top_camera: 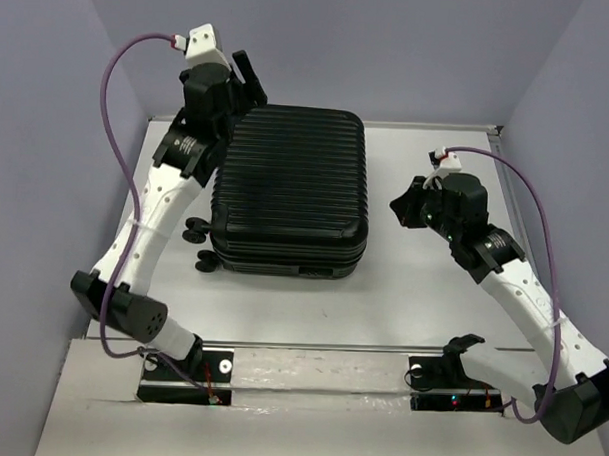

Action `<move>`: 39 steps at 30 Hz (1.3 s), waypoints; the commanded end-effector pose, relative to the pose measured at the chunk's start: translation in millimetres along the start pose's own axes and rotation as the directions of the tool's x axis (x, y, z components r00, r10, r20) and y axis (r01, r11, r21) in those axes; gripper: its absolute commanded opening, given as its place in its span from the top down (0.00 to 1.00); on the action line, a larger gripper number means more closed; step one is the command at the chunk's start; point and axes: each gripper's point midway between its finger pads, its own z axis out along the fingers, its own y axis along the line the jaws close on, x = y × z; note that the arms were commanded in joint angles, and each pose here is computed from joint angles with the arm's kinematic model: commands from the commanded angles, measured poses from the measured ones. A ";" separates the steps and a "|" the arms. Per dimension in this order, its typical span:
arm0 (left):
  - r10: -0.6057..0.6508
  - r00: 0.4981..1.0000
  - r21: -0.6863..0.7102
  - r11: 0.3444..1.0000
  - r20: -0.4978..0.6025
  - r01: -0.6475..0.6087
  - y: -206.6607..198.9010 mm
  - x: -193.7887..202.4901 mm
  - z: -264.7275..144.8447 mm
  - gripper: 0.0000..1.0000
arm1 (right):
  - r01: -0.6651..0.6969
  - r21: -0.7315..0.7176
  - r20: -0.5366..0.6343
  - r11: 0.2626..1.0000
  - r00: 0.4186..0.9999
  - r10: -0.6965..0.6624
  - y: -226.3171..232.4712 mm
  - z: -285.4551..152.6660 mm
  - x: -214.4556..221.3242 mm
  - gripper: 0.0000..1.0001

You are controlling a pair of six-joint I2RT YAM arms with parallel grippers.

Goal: Pack the luggage

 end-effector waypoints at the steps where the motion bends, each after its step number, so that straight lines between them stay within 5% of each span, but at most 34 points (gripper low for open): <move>1: -0.050 0.998 0.135 0.989 -0.047 0.056 -7.6 -25.1 53.7 0.17 | 0.033 -0.118 -0.120 0.992 0.992 -0.047 25.2 -7.9 31.0 0.93; 5: -0.043 0.993 0.151 0.987 -0.109 0.059 15.2 -18.2 131.7 0.14 | 0.044 -0.165 -0.208 0.985 0.975 -0.078 36.6 -13.4 62.4 0.93; 6: -0.066 0.981 0.152 0.984 -0.182 0.094 35.7 14.2 169.3 0.13 | 0.043 -0.197 -0.246 0.979 0.965 -0.092 44.9 -15.8 78.9 0.93; 7: -0.093 0.987 0.207 0.971 -0.132 0.119 32.1 -6.2 178.4 0.13 | 0.045 -0.227 -0.273 0.973 0.956 -0.108 52.1 -18.4 90.1 0.93; 9: -0.204 0.955 0.247 0.935 -0.213 0.255 60.8 22.0 213.4 0.13 | 0.053 -0.331 -0.338 0.942 0.926 -0.171 75.4 -32.1 121.8 0.93; 14: -0.258 0.952 0.415 0.857 -0.166 0.304 86.6 27.6 255.8 0.11 | 0.022 -0.485 -0.414 0.874 0.875 -0.252 106.3 -57.6 164.6 0.92; 20: -0.226 0.950 0.452 0.840 -0.215 0.302 104.4 101.0 291.1 0.08 | 0.012 -0.466 -0.413 0.885 0.881 -0.230 107.4 -29.3 177.9 0.82; 23: -0.172 0.961 0.470 0.844 -0.218 0.258 101.3 123.7 297.5 0.07 | 0.019 -0.459 -0.344 0.888 0.918 -0.197 113.3 -11.9 170.7 0.73; 30: -0.133 0.956 0.527 0.810 -0.261 0.257 89.9 154.4 296.0 0.09 | 0.056 -0.320 -0.248 0.946 0.959 -0.141 99.9 21.1 151.3 0.67; 36: -0.030 0.936 0.580 0.778 -0.352 0.243 77.6 172.2 250.2 0.20 | 0.109 -0.095 -0.155 0.989 0.980 -0.123 62.5 52.1 118.5 0.68; 38: -0.036 0.915 0.543 0.795 -0.403 0.271 91.4 206.2 233.4 0.23 | 0.078 -0.049 -0.118 0.996 0.989 -0.083 46.0 59.0 102.7 0.68; 39: -0.035 0.929 0.555 0.793 -0.369 0.250 85.8 186.5 220.9 0.23 | 0.058 -0.037 -0.105 0.998 0.993 -0.062 40.9 60.3 97.7 0.68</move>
